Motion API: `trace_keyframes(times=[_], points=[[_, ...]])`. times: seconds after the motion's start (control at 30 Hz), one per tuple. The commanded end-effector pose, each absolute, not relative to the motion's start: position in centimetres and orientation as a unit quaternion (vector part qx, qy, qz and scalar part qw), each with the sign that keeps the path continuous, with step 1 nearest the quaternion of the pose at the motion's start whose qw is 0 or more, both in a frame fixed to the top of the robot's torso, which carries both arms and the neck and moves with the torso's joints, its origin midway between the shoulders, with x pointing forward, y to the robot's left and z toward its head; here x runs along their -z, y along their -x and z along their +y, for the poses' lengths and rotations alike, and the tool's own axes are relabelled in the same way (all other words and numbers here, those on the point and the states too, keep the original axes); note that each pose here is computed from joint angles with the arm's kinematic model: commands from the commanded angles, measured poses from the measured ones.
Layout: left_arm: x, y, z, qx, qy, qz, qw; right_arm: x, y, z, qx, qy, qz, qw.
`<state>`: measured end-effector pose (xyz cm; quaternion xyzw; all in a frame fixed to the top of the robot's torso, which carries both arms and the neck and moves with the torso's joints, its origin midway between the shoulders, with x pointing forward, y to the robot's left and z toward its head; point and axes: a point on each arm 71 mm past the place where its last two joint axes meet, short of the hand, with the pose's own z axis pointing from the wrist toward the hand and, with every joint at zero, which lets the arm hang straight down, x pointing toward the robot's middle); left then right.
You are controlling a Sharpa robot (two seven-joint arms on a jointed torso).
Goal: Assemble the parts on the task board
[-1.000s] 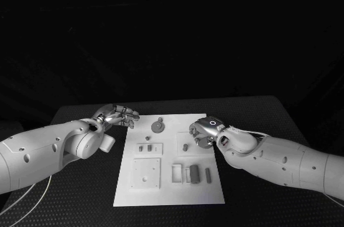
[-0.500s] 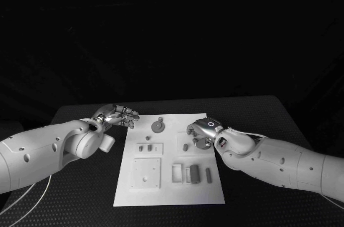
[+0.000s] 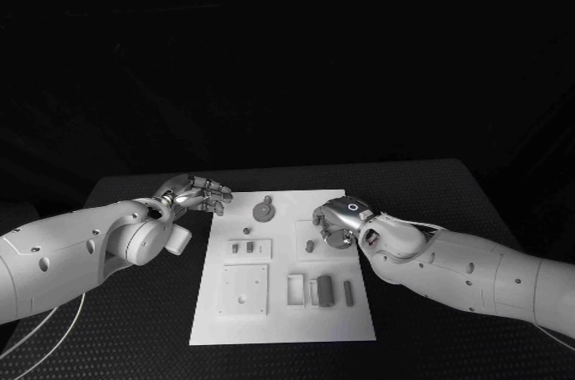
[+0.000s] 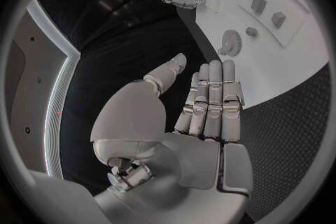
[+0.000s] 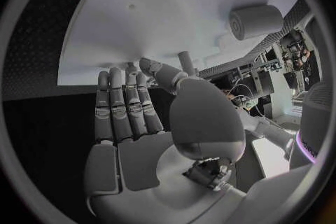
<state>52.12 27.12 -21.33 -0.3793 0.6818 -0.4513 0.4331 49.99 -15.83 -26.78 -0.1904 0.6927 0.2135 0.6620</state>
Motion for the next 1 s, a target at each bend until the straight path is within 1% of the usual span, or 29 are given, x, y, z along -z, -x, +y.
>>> trace_keyframes(times=[0.03,0.33,0.57,1.0], points=[[21.26,-52.12,26.85,0.456,0.374,0.685,0.427,28.4,-49.74,-16.83,-0.189,0.192,0.722,0.637],[21.29,-52.11,26.84,0.455,0.373,0.687,0.426,28.46,-49.76,-16.89,-0.188,0.192,0.725,0.634],[21.3,-52.1,26.84,0.455,0.373,0.688,0.426,28.34,-49.81,-16.94,-0.183,0.191,0.719,0.642],[21.3,-52.1,26.88,0.455,0.373,0.688,0.426,28.5,-49.65,-16.66,-0.186,0.196,0.727,0.631]])
